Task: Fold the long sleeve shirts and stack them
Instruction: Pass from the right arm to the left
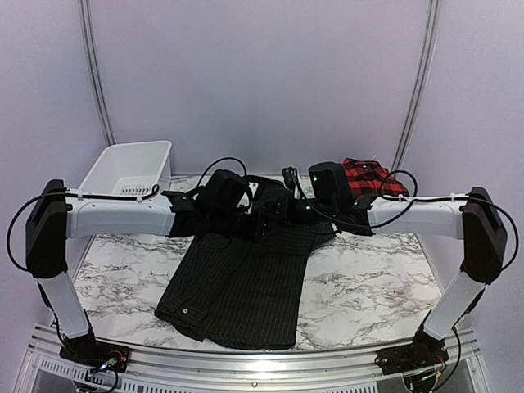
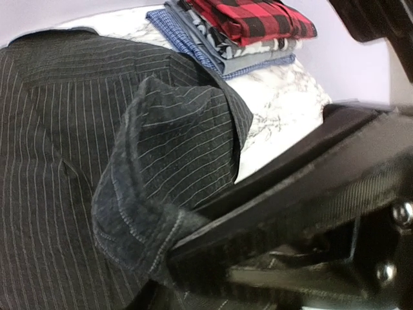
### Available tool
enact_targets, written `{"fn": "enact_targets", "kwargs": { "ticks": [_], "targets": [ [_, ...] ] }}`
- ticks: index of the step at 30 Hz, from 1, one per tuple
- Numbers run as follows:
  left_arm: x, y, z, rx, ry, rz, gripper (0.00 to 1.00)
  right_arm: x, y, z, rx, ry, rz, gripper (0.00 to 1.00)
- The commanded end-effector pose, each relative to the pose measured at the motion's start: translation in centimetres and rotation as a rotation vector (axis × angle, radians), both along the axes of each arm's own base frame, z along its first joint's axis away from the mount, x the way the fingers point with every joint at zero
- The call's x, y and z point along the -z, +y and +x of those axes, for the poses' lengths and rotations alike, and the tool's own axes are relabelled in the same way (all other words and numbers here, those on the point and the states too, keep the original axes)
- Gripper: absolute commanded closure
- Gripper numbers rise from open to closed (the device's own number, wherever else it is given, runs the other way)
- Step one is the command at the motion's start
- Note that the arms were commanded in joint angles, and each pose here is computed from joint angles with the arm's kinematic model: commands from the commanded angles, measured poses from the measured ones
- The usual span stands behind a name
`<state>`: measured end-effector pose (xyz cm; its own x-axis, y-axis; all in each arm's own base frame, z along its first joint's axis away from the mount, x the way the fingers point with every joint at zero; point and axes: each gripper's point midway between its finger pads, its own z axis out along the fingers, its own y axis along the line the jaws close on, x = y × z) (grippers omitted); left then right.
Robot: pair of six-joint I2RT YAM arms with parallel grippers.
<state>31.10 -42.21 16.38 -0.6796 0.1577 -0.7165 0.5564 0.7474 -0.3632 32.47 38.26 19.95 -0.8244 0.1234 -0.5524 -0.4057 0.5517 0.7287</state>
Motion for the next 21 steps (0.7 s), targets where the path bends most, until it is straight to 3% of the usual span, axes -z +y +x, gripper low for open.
{"fn": "enact_targets", "kwargs": {
  "ticks": [1,2,4,9,14,21],
  "targets": [
    [-1.6,0.1,1.0,-0.037,-0.055,0.017,0.83,-3.9,0.4,0.5,0.004,-0.099,0.024,0.89],
    [-1.8,0.3,1.0,-0.041,-0.059,0.018,0.94,-4.2,0.0,0.7,0.016,-0.115,0.011,0.84],
    [-2.5,0.6,0.7,-0.038,-0.064,0.014,1.00,-4.6,-0.9,1.3,0.040,-0.146,-0.021,0.75],
    [-3.1,1.8,-1.0,-0.033,-0.003,-0.029,1.00,-4.5,-4.3,2.2,0.106,-0.217,-0.142,0.57],
    [-2.6,1.3,-3.2,-0.025,0.216,-0.159,1.00,-4.2,-5.6,-0.7,0.051,-0.412,-0.247,0.39],
    [-3.3,0.6,-3.1,-0.054,0.503,-0.473,1.00,-4.8,-5.7,-6.1,-0.041,-0.697,-0.241,0.33]
  ]
}}
